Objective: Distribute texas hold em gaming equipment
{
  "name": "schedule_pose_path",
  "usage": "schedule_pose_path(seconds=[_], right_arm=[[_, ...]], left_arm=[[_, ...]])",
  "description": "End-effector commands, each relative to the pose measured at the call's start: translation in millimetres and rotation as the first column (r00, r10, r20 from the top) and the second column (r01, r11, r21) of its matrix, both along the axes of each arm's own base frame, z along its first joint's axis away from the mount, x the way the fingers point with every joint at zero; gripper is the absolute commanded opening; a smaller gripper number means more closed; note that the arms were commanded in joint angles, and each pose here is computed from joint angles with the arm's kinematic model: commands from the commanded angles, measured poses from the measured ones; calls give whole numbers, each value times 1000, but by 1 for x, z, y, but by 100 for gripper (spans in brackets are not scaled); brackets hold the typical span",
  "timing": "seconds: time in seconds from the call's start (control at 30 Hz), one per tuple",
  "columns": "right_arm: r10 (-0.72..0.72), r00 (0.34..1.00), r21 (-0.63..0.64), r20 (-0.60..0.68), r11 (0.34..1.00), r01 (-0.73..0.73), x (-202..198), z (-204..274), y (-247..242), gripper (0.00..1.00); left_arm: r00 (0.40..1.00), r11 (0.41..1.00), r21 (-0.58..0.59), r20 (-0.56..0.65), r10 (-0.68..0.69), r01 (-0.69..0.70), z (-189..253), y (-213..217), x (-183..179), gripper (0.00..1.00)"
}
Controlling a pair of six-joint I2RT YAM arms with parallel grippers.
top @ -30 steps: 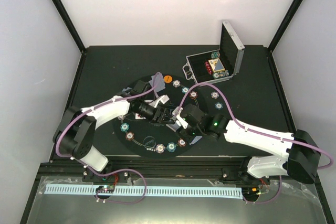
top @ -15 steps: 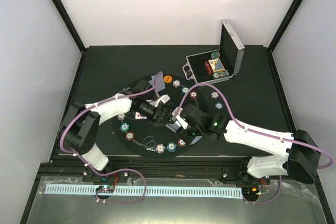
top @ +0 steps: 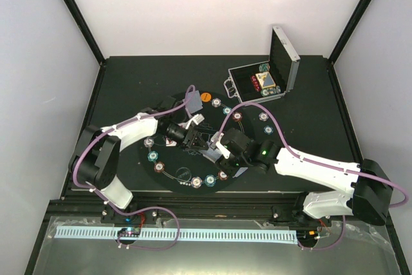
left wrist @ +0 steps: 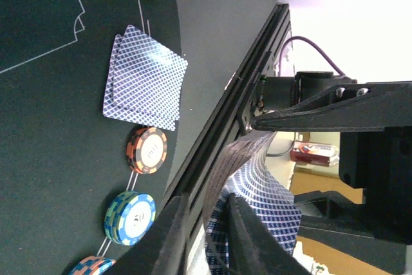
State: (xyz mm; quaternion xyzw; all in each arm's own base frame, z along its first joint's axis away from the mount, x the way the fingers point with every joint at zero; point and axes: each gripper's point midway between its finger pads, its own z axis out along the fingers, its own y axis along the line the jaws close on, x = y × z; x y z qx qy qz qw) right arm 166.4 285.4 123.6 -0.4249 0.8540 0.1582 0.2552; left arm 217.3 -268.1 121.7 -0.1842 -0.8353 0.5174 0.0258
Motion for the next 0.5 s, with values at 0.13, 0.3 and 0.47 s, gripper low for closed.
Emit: schedule_pose_path(seconds=[0.13,0.3,0.47], right_arm=[[2,999,31,32,1000,-3,4,9,6,56],[-4,999,32,35,999,2,4,9,5,56],[-9,999,32,39,999,8,5,10,3,56]], left_arm=[[1000,997,-83,6,8,-8,19,3,3,6],[999,997,-72,18,40,-39,20,11,9,3],[993,994,-54,51,103,-100,22,27,20,2]])
